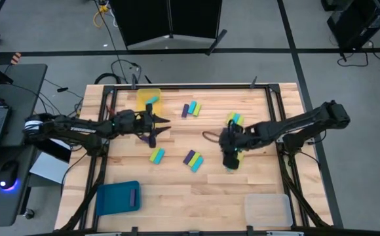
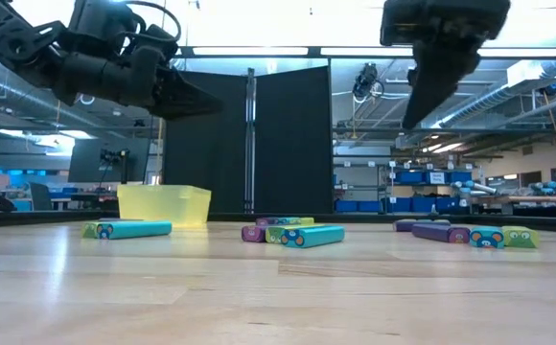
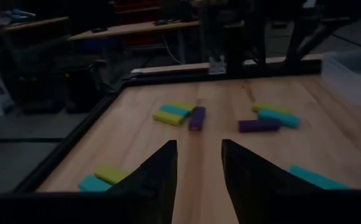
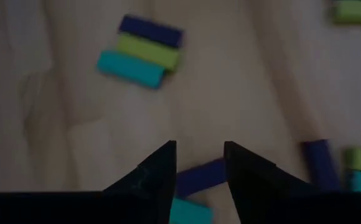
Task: Sort blocks
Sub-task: Put the blue block into the yellow bin
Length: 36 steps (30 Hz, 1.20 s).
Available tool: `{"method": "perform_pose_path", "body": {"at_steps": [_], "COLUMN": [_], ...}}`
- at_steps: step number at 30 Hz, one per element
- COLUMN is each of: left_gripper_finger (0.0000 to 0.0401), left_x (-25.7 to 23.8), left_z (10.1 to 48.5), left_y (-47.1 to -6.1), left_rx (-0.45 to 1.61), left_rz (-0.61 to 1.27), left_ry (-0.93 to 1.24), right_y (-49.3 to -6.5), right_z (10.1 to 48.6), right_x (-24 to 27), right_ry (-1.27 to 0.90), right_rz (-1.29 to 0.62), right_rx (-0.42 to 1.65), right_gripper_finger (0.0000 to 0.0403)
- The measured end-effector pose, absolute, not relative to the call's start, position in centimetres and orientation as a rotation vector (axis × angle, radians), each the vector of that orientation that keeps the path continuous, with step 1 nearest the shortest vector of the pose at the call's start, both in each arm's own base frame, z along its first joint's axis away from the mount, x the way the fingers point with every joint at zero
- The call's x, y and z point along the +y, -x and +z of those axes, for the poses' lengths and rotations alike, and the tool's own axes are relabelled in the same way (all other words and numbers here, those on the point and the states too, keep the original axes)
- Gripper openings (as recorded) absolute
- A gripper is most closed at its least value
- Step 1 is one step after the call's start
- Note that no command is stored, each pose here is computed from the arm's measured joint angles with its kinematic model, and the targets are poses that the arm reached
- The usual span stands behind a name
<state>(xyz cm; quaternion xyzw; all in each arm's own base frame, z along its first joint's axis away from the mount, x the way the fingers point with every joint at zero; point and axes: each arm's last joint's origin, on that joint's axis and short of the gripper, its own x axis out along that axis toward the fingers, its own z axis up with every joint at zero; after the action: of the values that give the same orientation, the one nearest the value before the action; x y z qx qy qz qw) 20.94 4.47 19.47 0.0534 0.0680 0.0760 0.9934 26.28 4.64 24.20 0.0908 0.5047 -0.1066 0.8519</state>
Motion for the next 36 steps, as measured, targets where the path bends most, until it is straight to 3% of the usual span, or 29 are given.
{"method": "perform_pose_path", "body": {"at_steps": [12,29,36], "left_gripper_finger": [0.0132,0.0132,0.0132], "left_x": [3.1,3.1,3.1], "left_z": [19.6,19.4,19.3], "left_y": [-21.2,-21.2,-21.2], "left_rx": [0.124,0.146,0.150], "left_rz": [0.093,0.091,0.091], "left_ry": [-0.117,-0.116,-0.115], "right_y": [-32.3,-35.2,-35.1], "right_z": [18.9,13.6,13.6], "right_x": [6.8,4.9,4.9], "right_ry": [-0.042,0.000,-0.057], "right_rz": [0.084,0.179,0.162], "right_rx": [0.961,0.987,1.004], "right_gripper_finger": [0.0219,0.0204,0.0198]}}
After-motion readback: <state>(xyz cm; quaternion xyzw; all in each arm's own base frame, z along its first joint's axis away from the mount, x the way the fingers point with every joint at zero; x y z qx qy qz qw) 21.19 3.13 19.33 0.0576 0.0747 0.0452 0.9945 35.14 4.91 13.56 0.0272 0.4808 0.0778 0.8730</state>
